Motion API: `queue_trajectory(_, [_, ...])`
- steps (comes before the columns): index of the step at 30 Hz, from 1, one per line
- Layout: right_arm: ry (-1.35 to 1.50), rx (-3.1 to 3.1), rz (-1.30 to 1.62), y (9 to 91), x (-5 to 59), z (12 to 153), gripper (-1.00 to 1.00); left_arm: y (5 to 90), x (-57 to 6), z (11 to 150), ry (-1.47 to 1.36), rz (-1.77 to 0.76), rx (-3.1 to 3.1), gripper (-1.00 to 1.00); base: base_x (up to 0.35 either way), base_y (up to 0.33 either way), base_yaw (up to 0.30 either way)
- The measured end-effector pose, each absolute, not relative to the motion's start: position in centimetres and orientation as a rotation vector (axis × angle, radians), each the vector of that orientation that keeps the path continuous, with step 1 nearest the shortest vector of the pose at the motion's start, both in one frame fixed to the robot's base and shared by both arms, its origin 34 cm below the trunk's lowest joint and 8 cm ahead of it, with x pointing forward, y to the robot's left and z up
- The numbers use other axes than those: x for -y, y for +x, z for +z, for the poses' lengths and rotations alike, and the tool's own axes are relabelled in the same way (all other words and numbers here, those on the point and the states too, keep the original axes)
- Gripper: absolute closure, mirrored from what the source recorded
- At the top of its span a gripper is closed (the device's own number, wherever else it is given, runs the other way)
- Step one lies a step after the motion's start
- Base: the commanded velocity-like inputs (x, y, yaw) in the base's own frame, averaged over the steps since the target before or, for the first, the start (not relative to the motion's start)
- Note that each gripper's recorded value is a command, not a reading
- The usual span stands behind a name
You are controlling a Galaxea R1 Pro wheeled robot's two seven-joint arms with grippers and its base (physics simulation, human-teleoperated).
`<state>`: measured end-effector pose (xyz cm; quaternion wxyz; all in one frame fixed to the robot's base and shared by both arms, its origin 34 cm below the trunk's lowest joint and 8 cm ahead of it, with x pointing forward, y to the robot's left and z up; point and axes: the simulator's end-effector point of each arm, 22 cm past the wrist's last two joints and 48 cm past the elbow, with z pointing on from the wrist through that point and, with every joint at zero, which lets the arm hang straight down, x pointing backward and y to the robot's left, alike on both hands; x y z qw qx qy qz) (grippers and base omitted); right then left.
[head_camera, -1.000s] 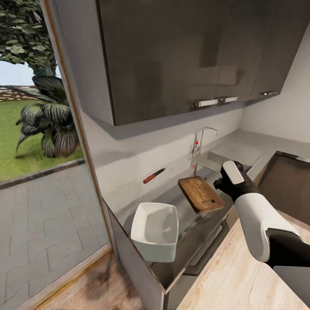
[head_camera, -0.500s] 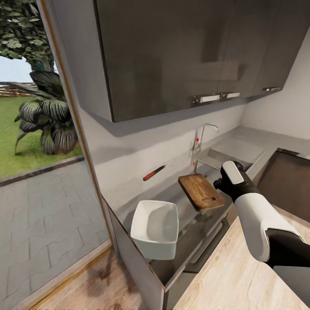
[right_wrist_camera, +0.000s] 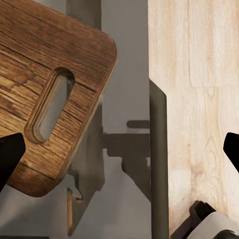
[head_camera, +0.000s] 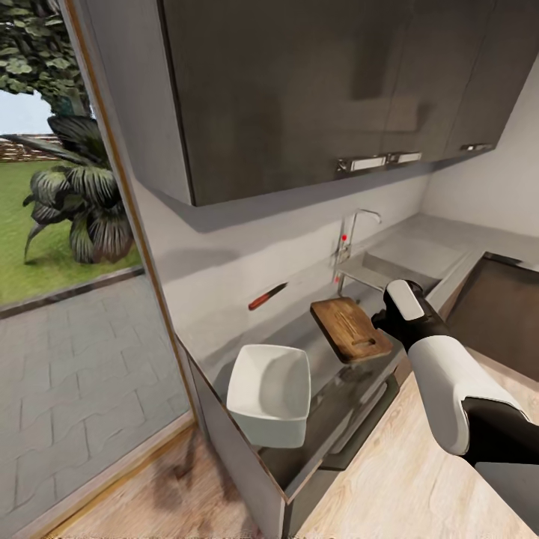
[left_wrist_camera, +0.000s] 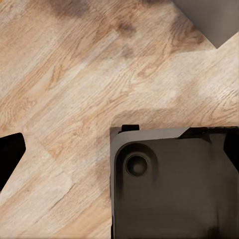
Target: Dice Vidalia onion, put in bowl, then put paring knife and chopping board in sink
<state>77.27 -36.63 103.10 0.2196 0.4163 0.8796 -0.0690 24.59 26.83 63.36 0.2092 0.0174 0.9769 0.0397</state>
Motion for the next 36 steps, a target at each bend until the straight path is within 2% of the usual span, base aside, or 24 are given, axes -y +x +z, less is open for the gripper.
queue_trajectory(36, [1.053, -2.478, -0.256, 78.4, 35.8, 99.9, -1.00, 22.5, -26.9, 62.6, 0.053, 0.112, -2.775, -1.00, 0.000, 0.000, 0.000])
